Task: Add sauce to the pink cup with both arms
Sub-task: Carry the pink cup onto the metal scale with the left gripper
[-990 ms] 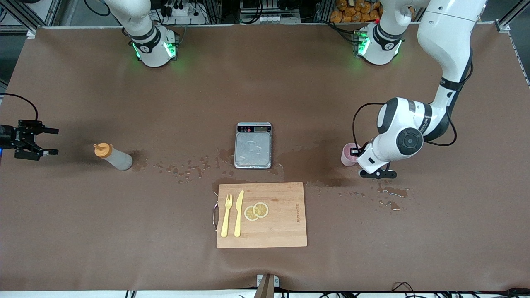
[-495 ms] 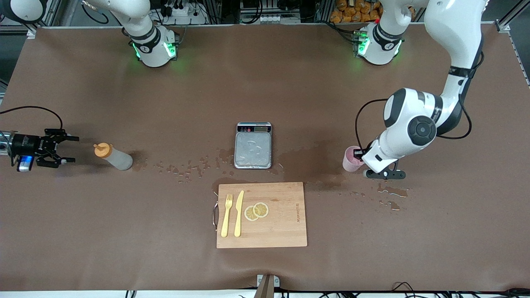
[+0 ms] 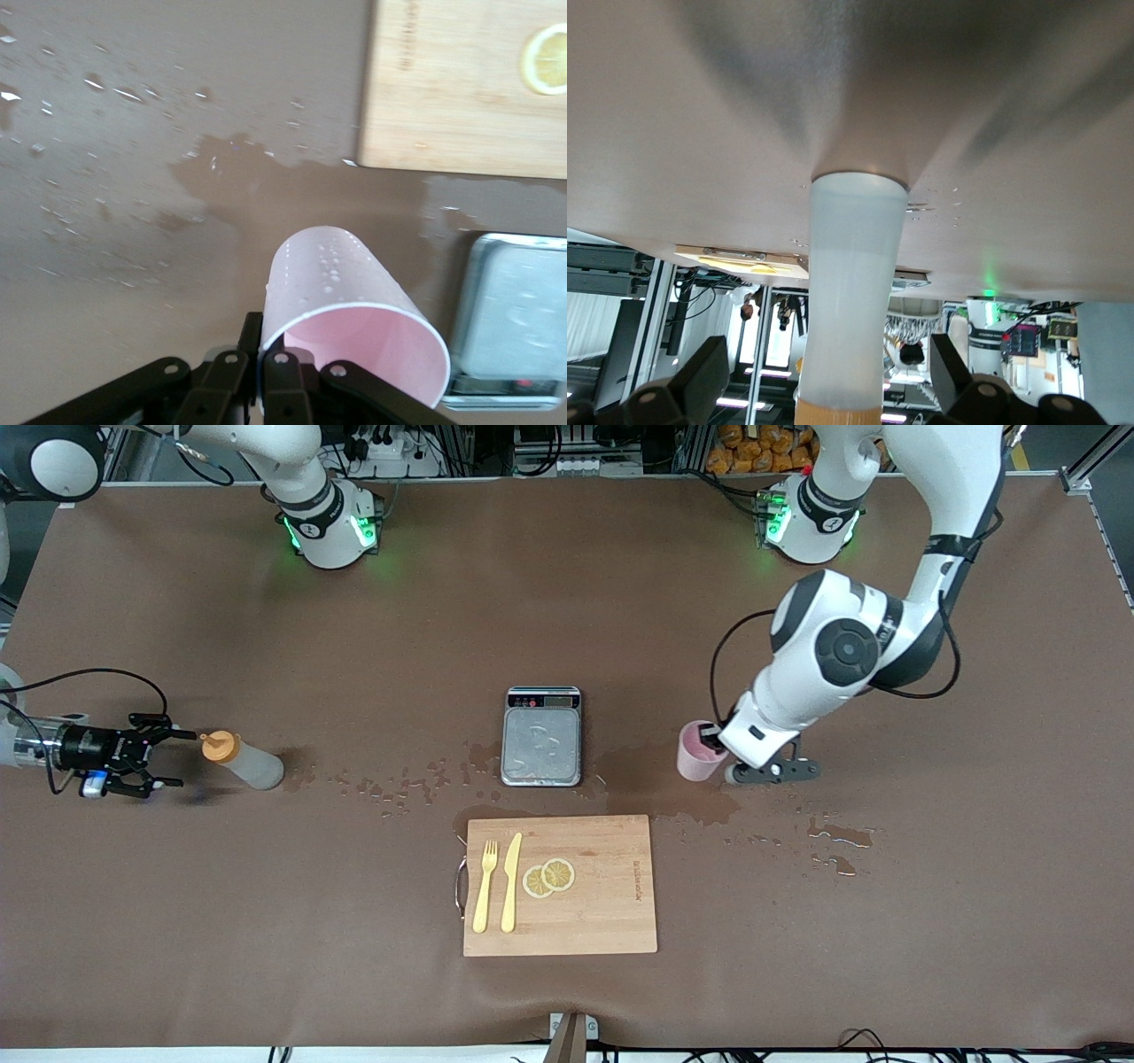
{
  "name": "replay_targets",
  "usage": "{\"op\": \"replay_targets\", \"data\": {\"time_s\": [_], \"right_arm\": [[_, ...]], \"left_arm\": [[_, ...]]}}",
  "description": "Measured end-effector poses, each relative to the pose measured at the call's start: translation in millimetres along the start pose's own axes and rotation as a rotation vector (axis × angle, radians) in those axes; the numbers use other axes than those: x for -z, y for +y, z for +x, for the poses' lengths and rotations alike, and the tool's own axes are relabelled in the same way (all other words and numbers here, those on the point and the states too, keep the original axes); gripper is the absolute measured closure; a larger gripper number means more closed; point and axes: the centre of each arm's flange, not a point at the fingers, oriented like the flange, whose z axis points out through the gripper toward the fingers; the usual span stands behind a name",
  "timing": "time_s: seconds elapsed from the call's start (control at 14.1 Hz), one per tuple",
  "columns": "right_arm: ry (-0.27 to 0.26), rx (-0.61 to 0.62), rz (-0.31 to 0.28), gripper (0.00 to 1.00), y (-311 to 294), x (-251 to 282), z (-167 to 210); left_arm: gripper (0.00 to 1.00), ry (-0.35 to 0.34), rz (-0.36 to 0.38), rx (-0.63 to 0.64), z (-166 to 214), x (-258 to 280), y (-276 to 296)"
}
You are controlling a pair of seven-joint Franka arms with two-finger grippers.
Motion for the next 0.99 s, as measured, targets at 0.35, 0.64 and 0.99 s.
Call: {"op": "replay_targets", "data": {"time_s": [0.35, 0.64, 0.99], "right_arm": [[-0.036, -0.004, -0.009, 0.00, -4.7, -21.0, 6.5], [-0.044, 0.002, -0.044, 0.00, -14.9, -41.8, 1.2], [-0.061, -0.005, -0.074, 0.00, -17.0, -63.3, 7.5]], "left_arm": [[0.96, -0.016, -0.036, 0.053, -59.1, -3.2, 115.3], [0.96, -0.065, -0.026, 0.080, -100.8, -45.5, 183.0], [0.96, -0.066, 0.005, 0.084, -116.8, -90.3, 225.4]]}}
